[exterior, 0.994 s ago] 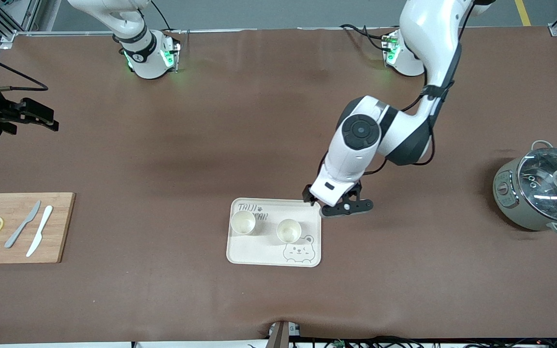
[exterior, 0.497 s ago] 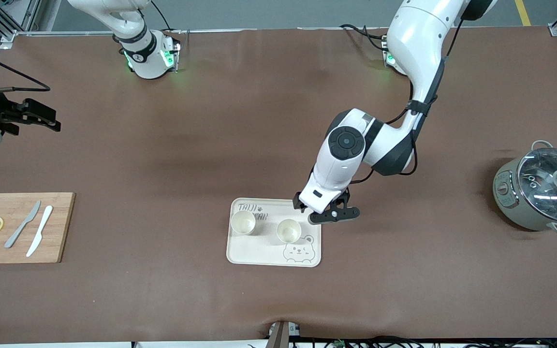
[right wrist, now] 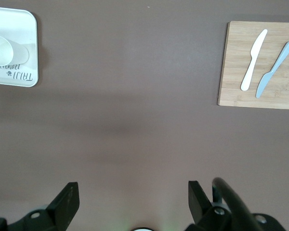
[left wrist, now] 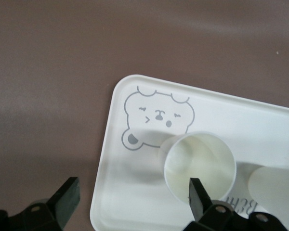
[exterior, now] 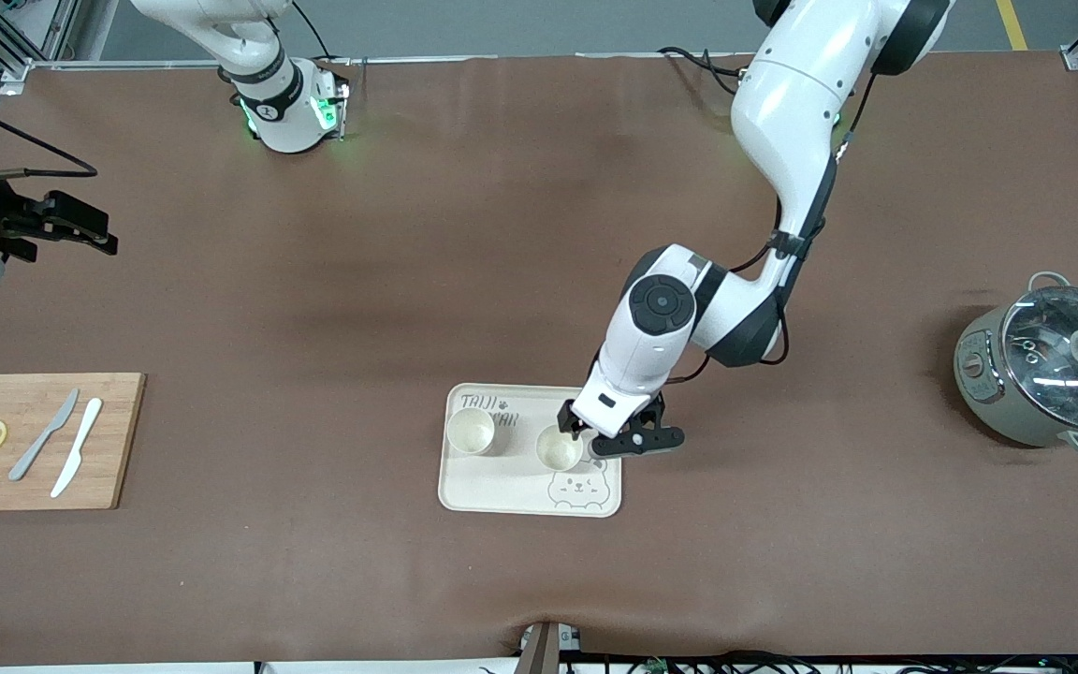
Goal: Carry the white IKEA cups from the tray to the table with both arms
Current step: 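Lower the left gripper and close it on the cup rim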
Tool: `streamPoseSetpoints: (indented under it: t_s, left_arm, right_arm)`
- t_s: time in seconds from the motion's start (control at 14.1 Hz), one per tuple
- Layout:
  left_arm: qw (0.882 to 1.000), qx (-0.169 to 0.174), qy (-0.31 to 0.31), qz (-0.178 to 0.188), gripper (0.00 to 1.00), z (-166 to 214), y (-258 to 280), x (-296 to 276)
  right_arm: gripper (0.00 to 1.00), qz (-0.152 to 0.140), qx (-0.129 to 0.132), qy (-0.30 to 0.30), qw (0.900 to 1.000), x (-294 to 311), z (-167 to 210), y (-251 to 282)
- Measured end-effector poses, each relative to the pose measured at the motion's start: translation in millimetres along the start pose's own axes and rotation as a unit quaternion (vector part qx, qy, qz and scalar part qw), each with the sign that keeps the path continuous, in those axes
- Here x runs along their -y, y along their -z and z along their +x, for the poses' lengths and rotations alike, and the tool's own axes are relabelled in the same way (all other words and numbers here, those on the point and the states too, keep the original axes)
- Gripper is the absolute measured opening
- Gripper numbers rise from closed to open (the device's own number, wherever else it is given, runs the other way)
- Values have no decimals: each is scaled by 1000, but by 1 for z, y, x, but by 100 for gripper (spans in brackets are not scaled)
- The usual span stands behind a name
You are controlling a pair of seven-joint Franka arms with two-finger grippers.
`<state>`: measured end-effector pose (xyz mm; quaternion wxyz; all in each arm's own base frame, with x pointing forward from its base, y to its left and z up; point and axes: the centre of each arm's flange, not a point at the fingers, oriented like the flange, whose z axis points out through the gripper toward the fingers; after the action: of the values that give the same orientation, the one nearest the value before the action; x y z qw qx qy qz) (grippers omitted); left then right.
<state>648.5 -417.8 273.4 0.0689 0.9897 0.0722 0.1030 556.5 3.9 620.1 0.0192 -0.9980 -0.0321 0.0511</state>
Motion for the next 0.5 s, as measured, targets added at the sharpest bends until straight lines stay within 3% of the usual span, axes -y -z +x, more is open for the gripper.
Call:
streamPoseSetpoints:
  t_s: [0.5]
  left_arm:
    - [1000,-12,-11,-8,100,0,-21,-3]
  right_arm:
    - [100,0,5,0,1000,-1,3,-5]
